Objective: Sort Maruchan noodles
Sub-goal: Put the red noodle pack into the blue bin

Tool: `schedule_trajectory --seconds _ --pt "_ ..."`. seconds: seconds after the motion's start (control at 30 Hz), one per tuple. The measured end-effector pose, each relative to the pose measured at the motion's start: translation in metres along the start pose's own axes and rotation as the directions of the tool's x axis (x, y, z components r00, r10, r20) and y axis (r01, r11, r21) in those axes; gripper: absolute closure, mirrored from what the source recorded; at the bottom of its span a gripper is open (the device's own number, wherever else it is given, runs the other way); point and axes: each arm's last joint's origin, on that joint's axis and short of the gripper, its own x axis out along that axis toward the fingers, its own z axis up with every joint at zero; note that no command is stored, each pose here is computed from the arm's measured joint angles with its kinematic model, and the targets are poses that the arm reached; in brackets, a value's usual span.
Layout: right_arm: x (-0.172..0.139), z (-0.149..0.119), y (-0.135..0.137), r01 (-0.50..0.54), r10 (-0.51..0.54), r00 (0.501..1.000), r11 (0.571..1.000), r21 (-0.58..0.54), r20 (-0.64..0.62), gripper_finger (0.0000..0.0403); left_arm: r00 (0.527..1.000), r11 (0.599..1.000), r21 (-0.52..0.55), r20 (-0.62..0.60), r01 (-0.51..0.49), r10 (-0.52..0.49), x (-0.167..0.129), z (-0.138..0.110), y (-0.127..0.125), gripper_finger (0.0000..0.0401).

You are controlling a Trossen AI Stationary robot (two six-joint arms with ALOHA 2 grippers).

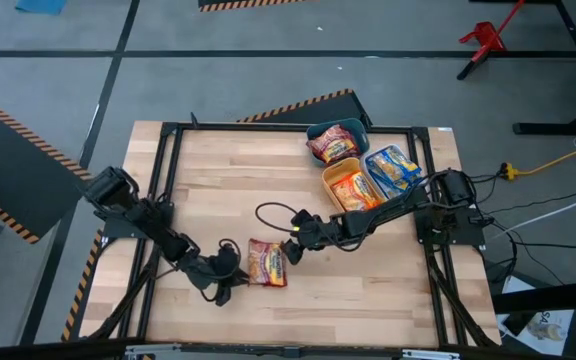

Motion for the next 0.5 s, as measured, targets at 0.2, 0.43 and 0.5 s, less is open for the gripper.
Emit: schedule_trajectory --seconds 0.2,0.43,0.5 --pt "0.0 0.0 0.0 0.001 -0.001 1.0 1.0 0.019 -0.001 0.0107 1.0 1.0 -0.017 -0.002 -0.014 0.014 0.01 -0.004 0.007 0.0326" --pt "0.0 -0.002 -0.004 0.047 -0.047 0.999 0.993 0.107 -0.002 0.0107 1.0 1.0 -0.025 0.0 -0.009 0.009 0.015 -0.003 0.01 0.0326" --pt "0.0 -0.003 -0.007 0.097 -0.099 0.995 0.984 0.149 0.005 0.0107 1.0 1.0 -0.027 -0.001 -0.01 0.01 0.015 -0.003 0.01 0.0326"
